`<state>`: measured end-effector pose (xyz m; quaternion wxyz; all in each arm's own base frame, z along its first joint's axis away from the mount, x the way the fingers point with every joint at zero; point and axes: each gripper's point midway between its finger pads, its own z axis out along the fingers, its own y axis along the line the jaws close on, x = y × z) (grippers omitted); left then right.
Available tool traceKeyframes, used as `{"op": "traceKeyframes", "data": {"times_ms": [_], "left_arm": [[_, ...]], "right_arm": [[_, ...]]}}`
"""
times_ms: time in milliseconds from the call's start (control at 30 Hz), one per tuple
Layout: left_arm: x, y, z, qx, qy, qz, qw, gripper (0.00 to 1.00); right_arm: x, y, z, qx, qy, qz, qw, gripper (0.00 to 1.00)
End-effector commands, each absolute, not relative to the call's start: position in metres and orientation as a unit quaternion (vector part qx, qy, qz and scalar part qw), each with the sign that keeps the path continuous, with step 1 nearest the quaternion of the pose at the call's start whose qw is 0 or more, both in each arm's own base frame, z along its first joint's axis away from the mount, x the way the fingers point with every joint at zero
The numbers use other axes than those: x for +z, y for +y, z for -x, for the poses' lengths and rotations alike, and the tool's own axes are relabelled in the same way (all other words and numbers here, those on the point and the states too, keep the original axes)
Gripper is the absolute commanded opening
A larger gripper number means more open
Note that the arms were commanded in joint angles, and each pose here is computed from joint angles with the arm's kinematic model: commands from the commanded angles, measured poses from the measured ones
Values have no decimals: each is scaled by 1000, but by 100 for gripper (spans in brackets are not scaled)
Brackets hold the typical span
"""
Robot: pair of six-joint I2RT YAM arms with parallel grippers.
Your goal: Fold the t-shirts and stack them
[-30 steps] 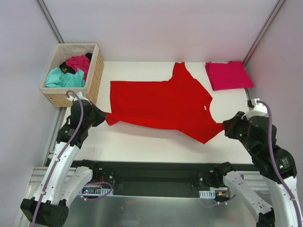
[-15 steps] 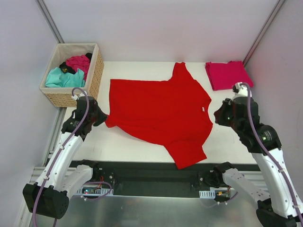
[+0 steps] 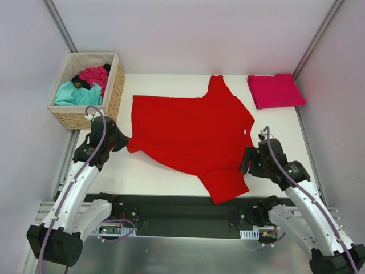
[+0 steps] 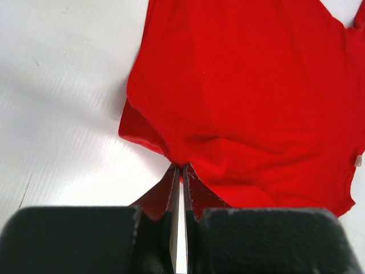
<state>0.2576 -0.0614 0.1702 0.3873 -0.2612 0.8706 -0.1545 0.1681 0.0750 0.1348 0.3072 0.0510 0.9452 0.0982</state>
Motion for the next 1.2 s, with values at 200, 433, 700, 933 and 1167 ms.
{"op": "traceKeyframes", "data": {"times_ms": [200, 433, 700, 933, 1167], "left_arm": [[176, -65, -272, -155, 868, 250, 401, 0], [176, -64, -277, -146, 870, 247, 401, 0], [182, -66, -286, -143, 873, 242, 399, 0], [179, -66, -293, -137, 877, 243, 393, 0], [181, -66, -293, -138, 876, 242, 394, 0]], "right_arm": [[78, 83, -134, 134, 952, -138, 238, 72], [44, 82, -122, 128, 955, -176, 202, 69], [22, 76, -118, 111, 953, -208, 192, 68], [24, 73, -120, 106, 950, -212, 203, 68], [21, 75, -117, 111, 951, -214, 194, 58]]}}
